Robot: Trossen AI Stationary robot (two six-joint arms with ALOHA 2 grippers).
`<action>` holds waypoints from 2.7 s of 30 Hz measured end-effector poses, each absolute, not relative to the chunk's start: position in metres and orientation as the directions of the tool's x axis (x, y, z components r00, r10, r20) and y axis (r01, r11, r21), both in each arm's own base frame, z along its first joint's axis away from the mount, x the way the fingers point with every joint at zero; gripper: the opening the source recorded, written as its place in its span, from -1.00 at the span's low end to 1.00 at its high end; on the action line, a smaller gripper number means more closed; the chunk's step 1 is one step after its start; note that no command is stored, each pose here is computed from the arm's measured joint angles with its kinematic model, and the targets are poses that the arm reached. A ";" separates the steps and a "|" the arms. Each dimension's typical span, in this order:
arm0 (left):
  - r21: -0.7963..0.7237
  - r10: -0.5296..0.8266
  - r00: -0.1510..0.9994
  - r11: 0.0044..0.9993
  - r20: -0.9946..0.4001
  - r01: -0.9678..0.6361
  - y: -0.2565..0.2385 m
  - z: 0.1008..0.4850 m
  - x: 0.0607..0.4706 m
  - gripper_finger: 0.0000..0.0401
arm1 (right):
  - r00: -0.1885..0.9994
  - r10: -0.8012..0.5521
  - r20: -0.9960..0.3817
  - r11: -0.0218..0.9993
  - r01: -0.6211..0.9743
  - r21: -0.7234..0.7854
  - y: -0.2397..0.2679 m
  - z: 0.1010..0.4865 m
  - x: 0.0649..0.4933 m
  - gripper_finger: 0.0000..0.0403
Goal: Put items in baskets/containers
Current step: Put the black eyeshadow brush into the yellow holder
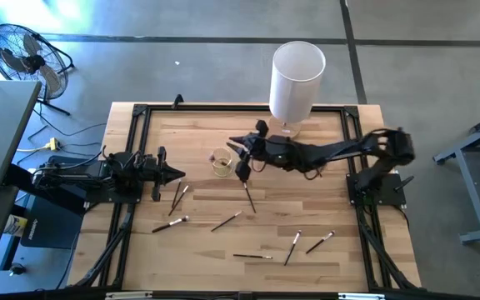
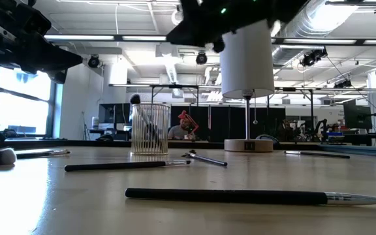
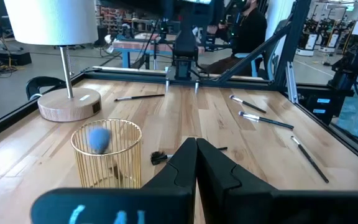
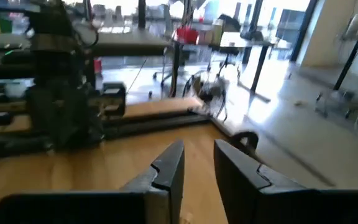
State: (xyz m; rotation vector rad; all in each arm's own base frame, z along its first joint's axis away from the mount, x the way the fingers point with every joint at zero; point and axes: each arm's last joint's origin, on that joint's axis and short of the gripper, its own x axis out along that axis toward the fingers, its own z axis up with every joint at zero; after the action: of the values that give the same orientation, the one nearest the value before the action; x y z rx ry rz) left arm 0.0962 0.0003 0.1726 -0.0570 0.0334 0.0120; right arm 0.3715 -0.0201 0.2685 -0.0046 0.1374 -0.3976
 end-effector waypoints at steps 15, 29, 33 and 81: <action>-0.140 -0.014 1.000 0.990 -0.012 0.012 0.000 0.175 0.096 -0.99 | 0.609 -0.283 -0.741 0.835 0.537 0.122 0.053 0.256 0.284 -0.98; -0.442 0.133 0.991 0.889 0.003 -0.118 0.004 0.206 0.104 -1.00 | 0.485 -0.159 -0.860 0.812 0.560 0.166 0.072 0.183 0.236 -1.00; -0.478 0.219 0.957 0.831 -0.192 -0.286 0.006 0.232 0.120 -1.00 | 0.543 -0.142 -0.827 0.816 0.537 0.213 0.063 0.170 0.223 -1.00; -0.020 0.070 0.044 0.321 -0.997 -0.947 0.051 0.150 0.217 -0.27 | 0.724 0.013 -0.689 0.936 0.233 0.263 0.002 0.204 0.171 -1.00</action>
State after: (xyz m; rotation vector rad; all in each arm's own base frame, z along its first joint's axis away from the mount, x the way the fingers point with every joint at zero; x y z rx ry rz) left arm 0.2167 0.0508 0.1504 -0.9293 1.2673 0.9798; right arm 0.1708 0.0019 0.2039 0.3460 0.7547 -0.1243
